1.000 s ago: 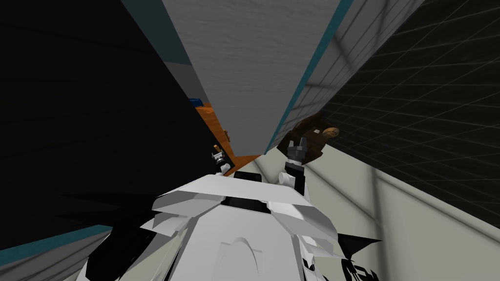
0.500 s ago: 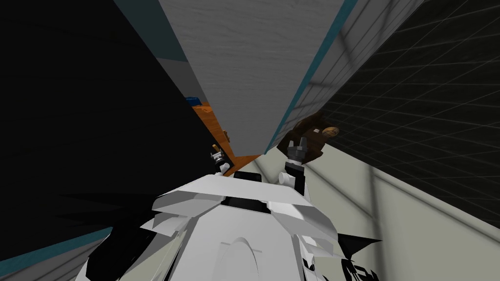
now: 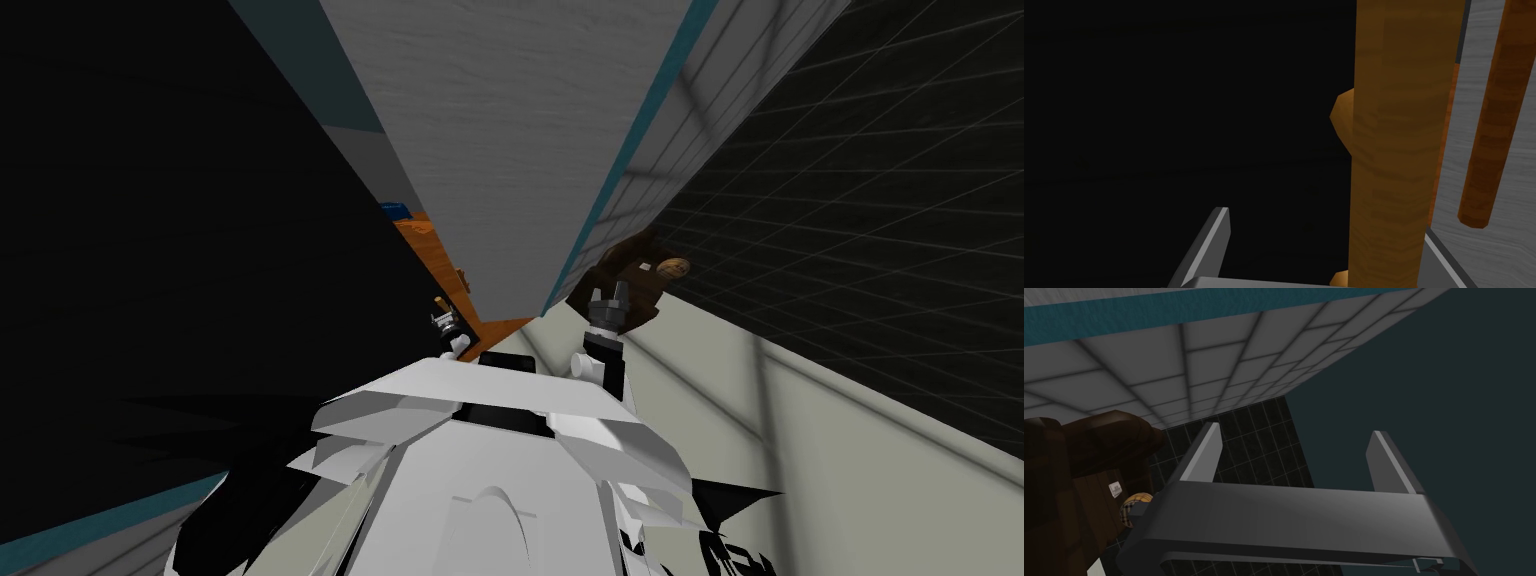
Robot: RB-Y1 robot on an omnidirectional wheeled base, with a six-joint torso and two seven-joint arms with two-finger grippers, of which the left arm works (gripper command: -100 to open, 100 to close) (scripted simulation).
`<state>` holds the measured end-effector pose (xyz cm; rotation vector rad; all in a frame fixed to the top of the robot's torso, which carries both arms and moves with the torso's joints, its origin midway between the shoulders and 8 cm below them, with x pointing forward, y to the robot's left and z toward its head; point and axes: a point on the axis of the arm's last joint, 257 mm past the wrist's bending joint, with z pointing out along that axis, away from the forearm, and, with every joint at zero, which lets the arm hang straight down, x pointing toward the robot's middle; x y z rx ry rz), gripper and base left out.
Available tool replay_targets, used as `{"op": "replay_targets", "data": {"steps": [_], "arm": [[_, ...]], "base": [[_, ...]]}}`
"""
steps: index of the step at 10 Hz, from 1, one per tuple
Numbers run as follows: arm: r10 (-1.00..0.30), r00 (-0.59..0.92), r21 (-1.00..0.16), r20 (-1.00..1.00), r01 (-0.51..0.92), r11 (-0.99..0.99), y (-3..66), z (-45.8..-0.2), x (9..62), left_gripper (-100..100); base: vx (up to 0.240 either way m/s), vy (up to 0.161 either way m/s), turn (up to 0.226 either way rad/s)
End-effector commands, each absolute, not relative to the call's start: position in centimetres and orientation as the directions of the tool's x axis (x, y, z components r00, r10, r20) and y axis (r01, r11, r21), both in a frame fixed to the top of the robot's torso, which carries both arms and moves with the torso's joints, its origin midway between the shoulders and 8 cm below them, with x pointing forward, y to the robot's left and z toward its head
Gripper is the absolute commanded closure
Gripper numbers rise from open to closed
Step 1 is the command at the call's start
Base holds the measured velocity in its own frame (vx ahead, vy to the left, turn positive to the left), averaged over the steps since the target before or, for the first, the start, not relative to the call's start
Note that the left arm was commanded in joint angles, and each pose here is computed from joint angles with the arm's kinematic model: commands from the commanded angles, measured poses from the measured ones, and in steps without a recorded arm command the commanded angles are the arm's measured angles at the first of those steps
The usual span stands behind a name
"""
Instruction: Push the door open
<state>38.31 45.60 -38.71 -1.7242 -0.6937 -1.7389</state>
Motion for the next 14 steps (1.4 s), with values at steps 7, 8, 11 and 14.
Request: {"op": "replay_targets", "data": {"steps": [7,8,11,14], "arm": [[-0.084,0.034,-0.081,0.996,0.756,-0.649,48.6,-38.1,35.9,100],[-0.084,0.035,-0.082,0.996,0.756,-0.649,48.6,-38.2,35.8,100],[-0.084,0.035,-0.082,0.996,0.756,-0.649,48.6,-38.2,35.8,100],[-0.061,0.005,-0.044,0.998,0.753,-0.657,47.1,-37.8,37.4,100]], "base": [[0.009,0.010,-0.005],[0.021,-0.004,0.029],[-0.011,0.013,-0.010],[0.009,-0.009,-0.046]]}}
